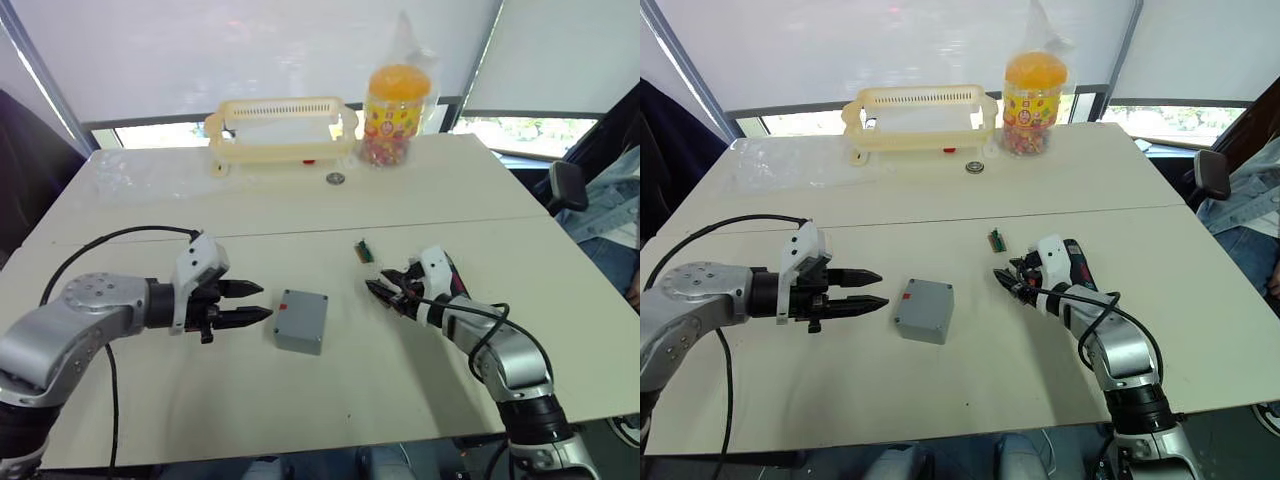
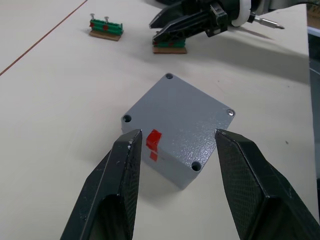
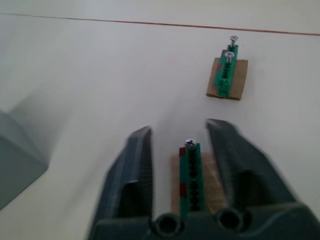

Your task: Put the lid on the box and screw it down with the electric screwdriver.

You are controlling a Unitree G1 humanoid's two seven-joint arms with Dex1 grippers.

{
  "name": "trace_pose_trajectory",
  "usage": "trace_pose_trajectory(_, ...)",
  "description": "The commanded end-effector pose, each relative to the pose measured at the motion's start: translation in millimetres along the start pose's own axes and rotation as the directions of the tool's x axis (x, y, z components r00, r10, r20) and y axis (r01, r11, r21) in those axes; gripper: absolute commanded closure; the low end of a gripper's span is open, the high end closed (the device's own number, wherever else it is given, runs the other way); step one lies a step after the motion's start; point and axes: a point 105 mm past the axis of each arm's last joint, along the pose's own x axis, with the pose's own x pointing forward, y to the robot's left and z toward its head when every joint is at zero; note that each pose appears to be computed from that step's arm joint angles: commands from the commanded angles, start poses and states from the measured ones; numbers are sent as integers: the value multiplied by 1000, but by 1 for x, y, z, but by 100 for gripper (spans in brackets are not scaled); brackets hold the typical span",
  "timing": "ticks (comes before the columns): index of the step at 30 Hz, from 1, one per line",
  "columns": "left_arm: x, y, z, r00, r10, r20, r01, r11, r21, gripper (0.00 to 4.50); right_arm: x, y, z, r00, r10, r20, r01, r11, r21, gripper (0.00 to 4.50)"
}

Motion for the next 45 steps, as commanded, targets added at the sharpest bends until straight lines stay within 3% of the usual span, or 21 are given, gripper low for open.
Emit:
trace_pose_trajectory(1, -1, -1, 7, 1000, 15, 23, -16, 999, 46, 214, 2, 0, 10, 999, -2, 32, 3, 999, -40, 445)
trace_pose_trajectory(8, 0, 3, 8, 999, 39, 36, -41, 998, 45, 214, 2, -2, 11, 999, -13, 47, 15, 999, -37, 445)
trace_pose_trajectory(15, 2, 4, 7, 998, 40, 38, -42, 998, 43, 214, -4, -3, 37, 992, -20, 121, 24, 999, -37, 445)
trace_pose_trajectory(26, 4, 3, 3, 999, 31, 30, -33, 999, 43, 214, -16, 7, 55, 989, -8, 148, 11, 1000, -23, 445)
trace_pose_trajectory(30, 3, 4, 3, 999, 27, 31, -28, 998, 48, 214, -24, 35, 81, 968, 128, 215, -123, 992, -36, 445)
trace_pose_trajectory(33, 4, 3, 4, 1000, 10, 25, -11, 998, 58, 214, -29, 61, 86, 945, 246, 215, -241, 969, -54, 445)
trace_pose_trajectory(39, 3, -3, 0, 1000, -25, -8, 25, 997, 75, 214, -22, 89, 75, 918, 358, 171, -352, 934, -67, 445)
trace_pose_trajectory(45, 2, -5, -2, 1000, -14, -10, 15, 997, 75, 214, -11, 99, 60, 914, 384, 133, -376, 923, -86, 445)
